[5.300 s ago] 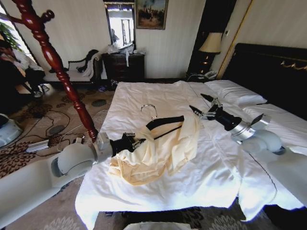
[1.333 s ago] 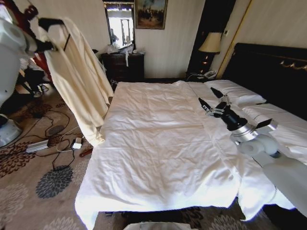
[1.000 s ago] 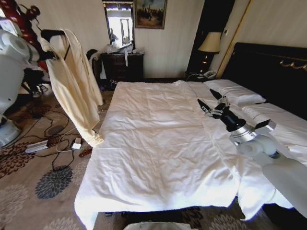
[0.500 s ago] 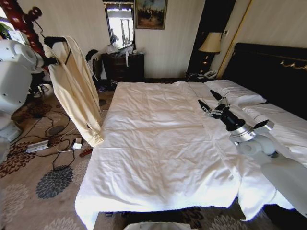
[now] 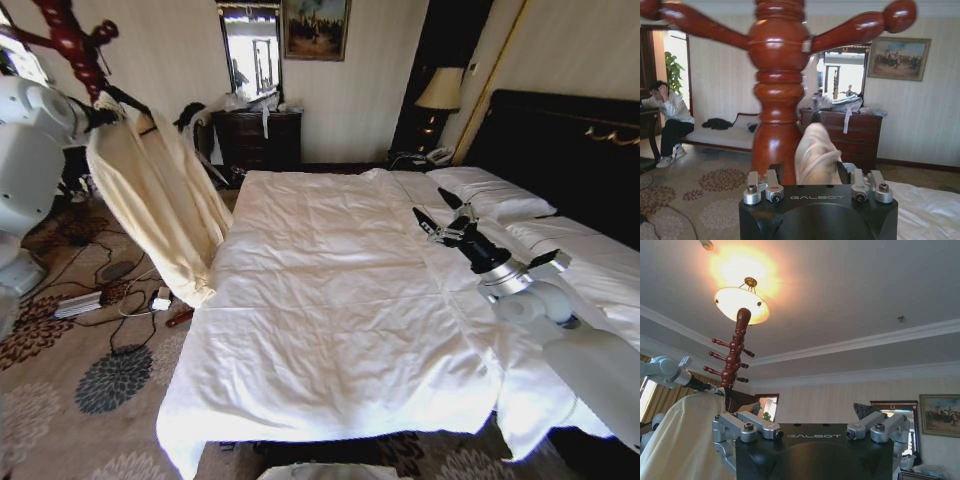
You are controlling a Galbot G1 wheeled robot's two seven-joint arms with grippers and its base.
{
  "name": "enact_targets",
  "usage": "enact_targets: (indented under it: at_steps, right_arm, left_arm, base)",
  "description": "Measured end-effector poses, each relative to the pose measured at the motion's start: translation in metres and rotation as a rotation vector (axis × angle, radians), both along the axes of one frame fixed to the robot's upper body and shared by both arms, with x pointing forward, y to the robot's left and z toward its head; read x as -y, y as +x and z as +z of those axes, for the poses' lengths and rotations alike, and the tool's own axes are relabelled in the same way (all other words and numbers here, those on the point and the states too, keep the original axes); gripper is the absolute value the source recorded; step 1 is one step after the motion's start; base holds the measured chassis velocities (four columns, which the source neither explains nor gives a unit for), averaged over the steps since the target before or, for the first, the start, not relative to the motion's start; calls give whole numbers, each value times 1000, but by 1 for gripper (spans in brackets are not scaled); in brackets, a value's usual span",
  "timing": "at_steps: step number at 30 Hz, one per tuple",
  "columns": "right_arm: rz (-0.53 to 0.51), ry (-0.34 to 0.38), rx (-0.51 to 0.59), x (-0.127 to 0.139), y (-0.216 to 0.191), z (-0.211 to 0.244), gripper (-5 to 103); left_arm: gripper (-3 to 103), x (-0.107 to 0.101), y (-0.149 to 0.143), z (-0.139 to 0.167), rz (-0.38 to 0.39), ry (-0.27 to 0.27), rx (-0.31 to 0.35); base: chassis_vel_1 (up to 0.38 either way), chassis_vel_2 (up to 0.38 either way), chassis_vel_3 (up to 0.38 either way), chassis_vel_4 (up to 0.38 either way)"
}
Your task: Pick up the clothes from the bed and hang them on the clothes hanger.
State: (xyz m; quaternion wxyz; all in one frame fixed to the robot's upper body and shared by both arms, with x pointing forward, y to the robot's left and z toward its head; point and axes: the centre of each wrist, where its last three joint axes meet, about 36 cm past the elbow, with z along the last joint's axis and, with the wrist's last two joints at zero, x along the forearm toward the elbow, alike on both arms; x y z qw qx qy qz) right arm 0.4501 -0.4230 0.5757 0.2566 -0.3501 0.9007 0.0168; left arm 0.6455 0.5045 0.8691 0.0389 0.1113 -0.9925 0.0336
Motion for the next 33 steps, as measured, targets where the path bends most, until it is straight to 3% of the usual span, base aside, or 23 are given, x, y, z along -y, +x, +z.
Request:
enact_targets:
  at_steps: [7,9,10,12,15,17,19,24,27,28,29,31,32,33]
  right_arm:
    - [6,6,4,-4,-3,1,100]
    - [0,11,3,-5,-3,1,100]
    - [-14,20,-1,-6,-4,2,100]
    - [-54,45,-14,-7,-5,2,100]
    - [-87,67,-27,-7,-5,1,100]
    - [-118,81,-36,-7,-5,-1,100]
    - [-131,89,-39,-7,-5,-1,100]
    - [-213,155,-76,-13,-9,-1,100]
    - [-354,229,-128,-16,-18,-6,100]
    - [-354,229,-128,-16,-18,-6,100]
    - [-403,235,-130,-15,-22,-9,100]
    - [-515,228,-105,-9,-35,-20,100]
    - [-515,228,-105,-9,-35,-20,100]
    - [-558,227,-96,-6,-46,-25,100]
  left_arm:
    - [93,1,-25,-13,10,33,21]
    - [93,-1,-30,-13,11,29,40]
    - [99,-2,-37,-13,10,22,73]
    - [100,-5,-51,-11,-4,3,149]
    - [100,-6,-66,-8,-30,-18,205]
    - [100,-2,-85,-5,-71,-14,263]
    - [100,1,-94,-5,-89,-6,281]
    - [100,19,-138,-9,-131,72,290]
    - [100,40,-178,-24,-98,225,265]
    - [100,40,-178,-24,-98,225,265]
    - [100,49,-187,-30,-84,260,266]
    - [100,78,-201,-50,-65,303,315]
    - [100,78,-201,-50,-65,303,315]
    - [100,91,-203,-61,-61,308,351]
  base:
    - [0,0,0,0]
    - [0,0,0,0]
    - [0,0,0,0]
    - [0,0,0,0]
    - [0,0,0,0]
    - [0,0,0,0]
    - [0,0,0,0]
    - [0,0,0,0]
    - [0,0,0,0]
    - [0,0,0,0]
    - [0,0,0,0]
    - [0,0,0,0]
    - [0,0,0,0]
    - [0,0,0,0]
